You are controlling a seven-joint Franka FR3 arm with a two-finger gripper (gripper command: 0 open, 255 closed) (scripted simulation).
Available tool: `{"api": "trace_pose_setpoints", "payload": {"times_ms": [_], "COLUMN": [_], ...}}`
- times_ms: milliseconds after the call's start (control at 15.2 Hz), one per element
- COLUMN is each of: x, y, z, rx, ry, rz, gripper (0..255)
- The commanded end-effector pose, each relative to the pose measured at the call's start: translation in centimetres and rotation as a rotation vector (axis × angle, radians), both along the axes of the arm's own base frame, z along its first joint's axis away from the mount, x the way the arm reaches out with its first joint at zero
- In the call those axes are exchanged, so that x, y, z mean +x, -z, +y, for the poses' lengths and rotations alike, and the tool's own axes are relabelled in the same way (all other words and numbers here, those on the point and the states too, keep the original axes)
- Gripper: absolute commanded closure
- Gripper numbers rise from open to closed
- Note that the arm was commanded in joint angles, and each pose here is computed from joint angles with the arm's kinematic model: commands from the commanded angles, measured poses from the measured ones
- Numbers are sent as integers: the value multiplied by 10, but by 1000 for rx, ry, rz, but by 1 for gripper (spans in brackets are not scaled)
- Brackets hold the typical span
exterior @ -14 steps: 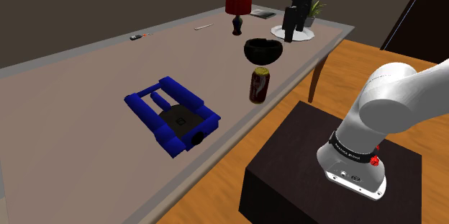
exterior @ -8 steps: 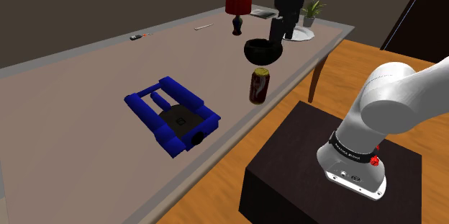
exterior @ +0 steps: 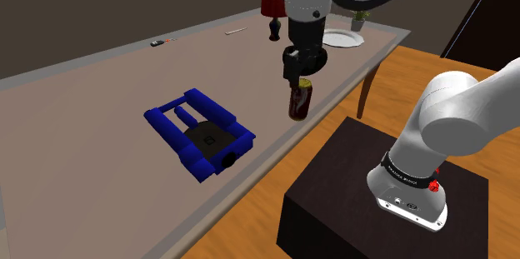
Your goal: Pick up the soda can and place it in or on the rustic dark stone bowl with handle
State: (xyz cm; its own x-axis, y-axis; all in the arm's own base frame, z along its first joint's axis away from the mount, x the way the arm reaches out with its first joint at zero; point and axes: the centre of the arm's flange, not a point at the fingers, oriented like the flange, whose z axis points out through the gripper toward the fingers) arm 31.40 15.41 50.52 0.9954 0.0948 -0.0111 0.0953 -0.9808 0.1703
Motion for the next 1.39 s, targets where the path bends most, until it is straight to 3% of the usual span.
{"api": "trace_pose_setpoints", "payload": {"times_ms": [0,462,924,990,1320], "x": [-1,-1,-1,-1,-1], "y": [10,44,44,44,44], "z": [8,2,2,2,3], "rx": [-7,-7,-7,-7,-7], "ry": [-2,-2,-2,-2,-2], "rz": [-5,-5,-5,-5,-5], "gripper": [0,0,0,255,255]}}
